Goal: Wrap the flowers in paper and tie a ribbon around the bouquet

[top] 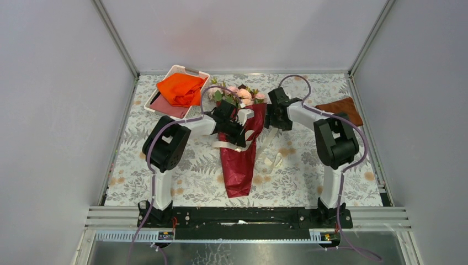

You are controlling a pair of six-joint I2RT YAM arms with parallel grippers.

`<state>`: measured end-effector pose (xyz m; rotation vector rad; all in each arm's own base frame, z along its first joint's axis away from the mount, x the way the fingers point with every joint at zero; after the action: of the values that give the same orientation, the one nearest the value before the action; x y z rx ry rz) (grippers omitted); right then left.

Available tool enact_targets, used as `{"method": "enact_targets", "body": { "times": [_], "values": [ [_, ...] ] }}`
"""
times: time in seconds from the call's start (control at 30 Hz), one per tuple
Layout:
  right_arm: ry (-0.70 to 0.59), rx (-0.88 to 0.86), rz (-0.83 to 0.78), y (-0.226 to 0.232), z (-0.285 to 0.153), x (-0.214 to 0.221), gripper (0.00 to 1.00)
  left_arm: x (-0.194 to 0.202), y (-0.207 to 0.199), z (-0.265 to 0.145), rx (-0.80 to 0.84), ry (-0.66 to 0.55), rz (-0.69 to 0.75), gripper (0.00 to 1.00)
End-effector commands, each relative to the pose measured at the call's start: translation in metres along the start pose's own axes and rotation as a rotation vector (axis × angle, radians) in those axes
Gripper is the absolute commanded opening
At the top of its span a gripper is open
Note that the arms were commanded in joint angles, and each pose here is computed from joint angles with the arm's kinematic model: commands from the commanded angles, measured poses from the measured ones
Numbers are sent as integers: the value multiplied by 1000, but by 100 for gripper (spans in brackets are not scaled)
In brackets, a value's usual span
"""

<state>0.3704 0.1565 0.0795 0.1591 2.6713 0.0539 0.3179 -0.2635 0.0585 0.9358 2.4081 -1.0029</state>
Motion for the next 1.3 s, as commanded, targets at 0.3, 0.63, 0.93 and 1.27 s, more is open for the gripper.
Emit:
{"method": "enact_targets", "body": {
  "times": [0.3, 0.63, 0.93, 1.27],
  "values": [
    [-32, -6, 165, -65, 16, -17, 0, 1, 8, 4, -54, -2, 27, 0],
    [-823, -59, 236, -153, -242, -127, 0, -6, 12, 6, -68, -6, 46, 0],
    [-922, -863, -160, 14, -314, -62, 0, -10, 15, 6, -57, -13, 40, 0],
    [-554, -1225, -56, 104, -192, 27, 0, -13, 26, -13, -40, -95, -37, 0]
  ]
}}
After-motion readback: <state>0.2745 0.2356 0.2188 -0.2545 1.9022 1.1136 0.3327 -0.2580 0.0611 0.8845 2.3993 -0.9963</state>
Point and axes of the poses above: each gripper's point midway between its finger pads, its own z axis out along the fingers, its own y axis along the line the jaws close on, x = y × z, the point moved 6 cm from there along -z, back along the fingers, and after that the axes turned 1 degree about -z, right-handed, at the moved point
